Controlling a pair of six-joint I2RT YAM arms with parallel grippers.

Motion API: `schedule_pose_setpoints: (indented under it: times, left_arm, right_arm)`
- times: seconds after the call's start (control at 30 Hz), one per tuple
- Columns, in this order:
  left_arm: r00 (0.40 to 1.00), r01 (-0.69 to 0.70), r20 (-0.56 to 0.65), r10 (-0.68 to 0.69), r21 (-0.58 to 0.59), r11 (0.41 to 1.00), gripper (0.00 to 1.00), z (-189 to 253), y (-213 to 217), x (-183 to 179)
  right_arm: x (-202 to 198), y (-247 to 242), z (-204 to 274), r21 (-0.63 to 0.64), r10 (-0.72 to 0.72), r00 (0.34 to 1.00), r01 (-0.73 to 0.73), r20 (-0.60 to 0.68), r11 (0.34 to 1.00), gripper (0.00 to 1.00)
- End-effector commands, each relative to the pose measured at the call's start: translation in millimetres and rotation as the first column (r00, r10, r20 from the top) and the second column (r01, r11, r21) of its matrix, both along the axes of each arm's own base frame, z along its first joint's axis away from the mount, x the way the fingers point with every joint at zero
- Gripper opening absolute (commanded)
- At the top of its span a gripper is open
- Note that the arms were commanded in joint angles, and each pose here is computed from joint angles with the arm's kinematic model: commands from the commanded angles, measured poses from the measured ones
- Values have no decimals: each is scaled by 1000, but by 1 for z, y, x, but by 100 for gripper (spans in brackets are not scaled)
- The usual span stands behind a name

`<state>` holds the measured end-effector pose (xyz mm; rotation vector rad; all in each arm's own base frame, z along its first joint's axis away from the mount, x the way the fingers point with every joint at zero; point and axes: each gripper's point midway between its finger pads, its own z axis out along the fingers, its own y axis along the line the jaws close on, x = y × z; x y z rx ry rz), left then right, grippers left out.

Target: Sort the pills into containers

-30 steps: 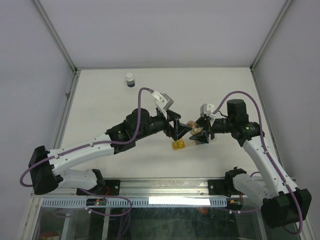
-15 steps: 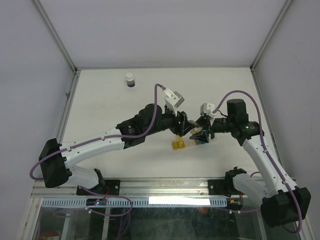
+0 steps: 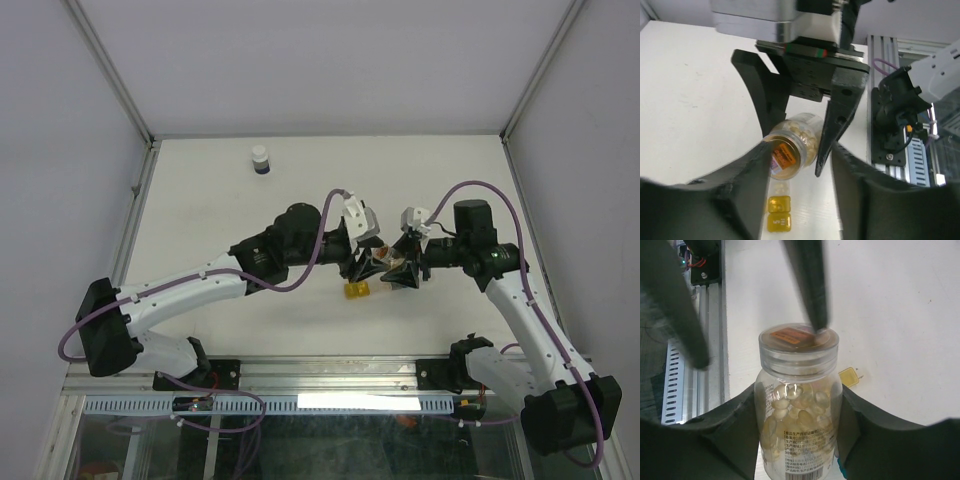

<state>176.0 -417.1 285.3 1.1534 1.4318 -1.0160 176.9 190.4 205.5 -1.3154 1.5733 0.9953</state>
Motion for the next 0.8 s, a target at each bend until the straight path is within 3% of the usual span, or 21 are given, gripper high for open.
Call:
schedule_pose_setpoints:
  times: [0.0, 0.17, 0.2, 0.3, 0.43, 0.6, 0.77]
  left_arm:
    - [986, 86, 148, -81, -30, 996, 65, 33, 12, -12]
    - [995, -34, 84, 54, -219, 975, 98, 80, 40, -12]
    - [995, -72, 50, 87, -247, 966, 99, 78, 48, -11]
    - [991, -114, -100, 84, -348, 930, 99, 78, 66, -15]
    - [946, -110, -320, -41, -438, 892, 97, 76, 72, -28]
    - [890, -287, -436, 129, -319, 903, 85, 50, 65, 4]
    - [887, -282, -437, 148, -260, 923, 79, 40, 44, 11]
  right_arm:
    - [4, 6, 30, 65, 33, 992, -41, 123, 997, 0]
    - [2, 5, 33, 71, 36, 990, -46, 133, 996, 0]
    - [1, 5, 33, 72, 38, 990, -48, 135, 996, 0]
    - [0, 5, 34, 76, 42, 990, -53, 137, 996, 0]
    - [0, 5, 33, 77, 44, 990, -55, 135, 996, 0]
    - [1, 5, 31, 73, 41, 990, -51, 132, 996, 0]
    - [2, 5, 30, 70, 40, 991, -49, 131, 996, 0]
